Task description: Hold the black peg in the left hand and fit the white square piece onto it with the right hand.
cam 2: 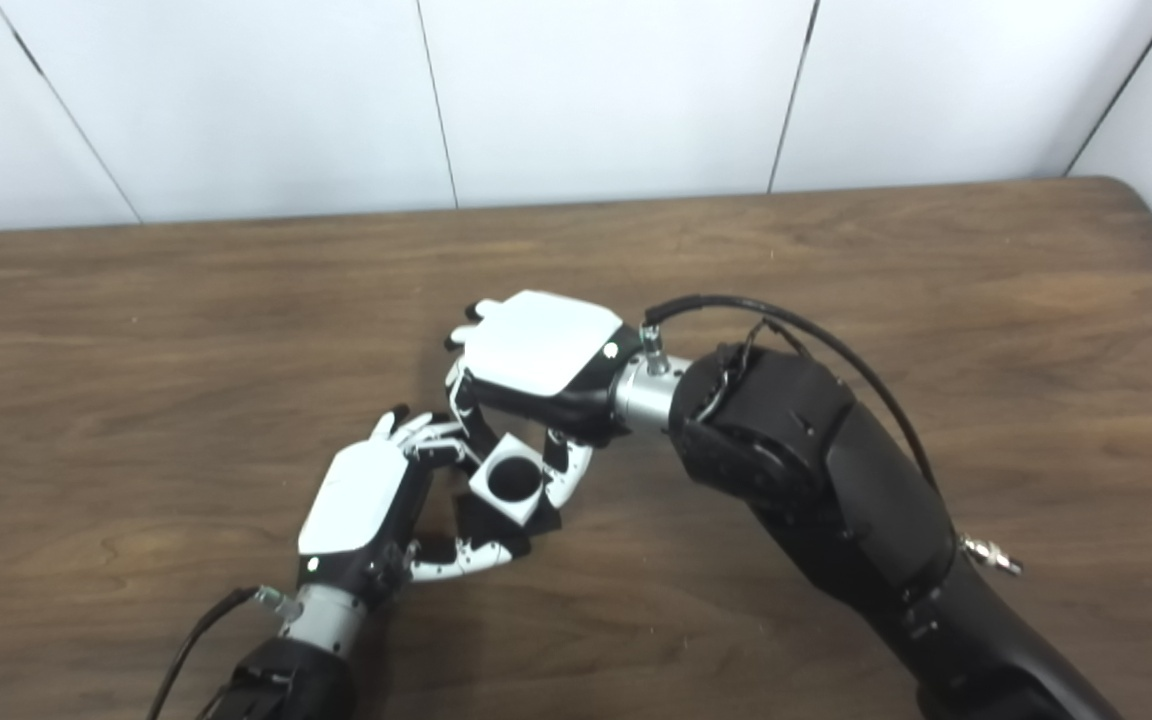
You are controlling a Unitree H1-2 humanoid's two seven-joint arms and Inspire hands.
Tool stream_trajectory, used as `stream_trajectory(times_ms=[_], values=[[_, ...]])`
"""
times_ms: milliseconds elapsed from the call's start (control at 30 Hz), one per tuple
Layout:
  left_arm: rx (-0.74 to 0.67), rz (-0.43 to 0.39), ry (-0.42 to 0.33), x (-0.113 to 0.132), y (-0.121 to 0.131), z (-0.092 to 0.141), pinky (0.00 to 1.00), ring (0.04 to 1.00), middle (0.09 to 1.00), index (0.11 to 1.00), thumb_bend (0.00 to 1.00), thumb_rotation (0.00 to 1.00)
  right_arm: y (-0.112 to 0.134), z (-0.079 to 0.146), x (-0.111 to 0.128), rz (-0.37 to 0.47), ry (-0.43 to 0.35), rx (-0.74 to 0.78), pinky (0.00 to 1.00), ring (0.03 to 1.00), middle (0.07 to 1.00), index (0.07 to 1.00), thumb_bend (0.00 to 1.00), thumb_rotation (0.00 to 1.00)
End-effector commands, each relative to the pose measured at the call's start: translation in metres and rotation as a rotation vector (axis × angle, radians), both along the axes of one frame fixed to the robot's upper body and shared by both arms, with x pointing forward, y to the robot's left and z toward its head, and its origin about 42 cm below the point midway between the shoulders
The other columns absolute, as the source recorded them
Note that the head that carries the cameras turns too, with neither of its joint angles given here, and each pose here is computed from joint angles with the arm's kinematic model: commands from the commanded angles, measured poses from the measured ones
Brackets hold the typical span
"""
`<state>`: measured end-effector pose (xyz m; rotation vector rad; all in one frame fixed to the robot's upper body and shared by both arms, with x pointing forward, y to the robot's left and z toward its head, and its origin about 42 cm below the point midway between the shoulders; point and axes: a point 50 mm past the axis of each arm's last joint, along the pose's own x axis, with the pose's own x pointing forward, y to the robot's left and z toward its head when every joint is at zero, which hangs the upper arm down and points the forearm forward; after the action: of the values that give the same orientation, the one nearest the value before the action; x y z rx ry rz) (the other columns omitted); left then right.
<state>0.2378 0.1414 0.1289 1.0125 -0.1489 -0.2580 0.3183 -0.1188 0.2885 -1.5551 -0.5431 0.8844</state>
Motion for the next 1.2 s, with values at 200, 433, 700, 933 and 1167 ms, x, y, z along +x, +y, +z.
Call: stream_trajectory(times_ms=[200,433,700,933,1167], values=[[0.030,-0.036,0.050,-0.0045,-0.0027,-0.0056,1.00,0.887,0.787,0.487,0.52,0.06,0.0021,0.0127,0.0068,0.008,-0.065,0.036,1.00,0.939,0.794,0.484,0.52,0.13],[0.031,-0.039,0.051,-0.0052,-0.0026,-0.0059,1.00,0.887,0.787,0.486,0.52,0.05,0.0010,0.0099,0.0112,0.005,-0.079,0.031,0.99,0.941,0.792,0.484,0.52,0.13],[0.031,-0.036,0.050,-0.0058,-0.0027,-0.0050,1.00,0.888,0.786,0.486,0.52,0.05,0.0009,0.0085,0.0119,-0.001,-0.072,0.033,1.00,0.944,0.795,0.484,0.52,0.13],[0.032,-0.037,0.047,-0.0062,-0.0027,-0.0047,1.00,0.886,0.785,0.486,0.52,0.05,0.0018,0.0072,0.0095,0.001,-0.064,0.034,0.99,0.937,0.796,0.488,0.53,0.14],[0.034,-0.037,0.051,-0.0057,-0.0028,-0.0048,1.00,0.887,0.787,0.487,0.52,0.05,0.0026,0.0071,0.0081,-0.006,-0.064,0.024,1.00,0.933,0.800,0.491,0.52,0.15]])
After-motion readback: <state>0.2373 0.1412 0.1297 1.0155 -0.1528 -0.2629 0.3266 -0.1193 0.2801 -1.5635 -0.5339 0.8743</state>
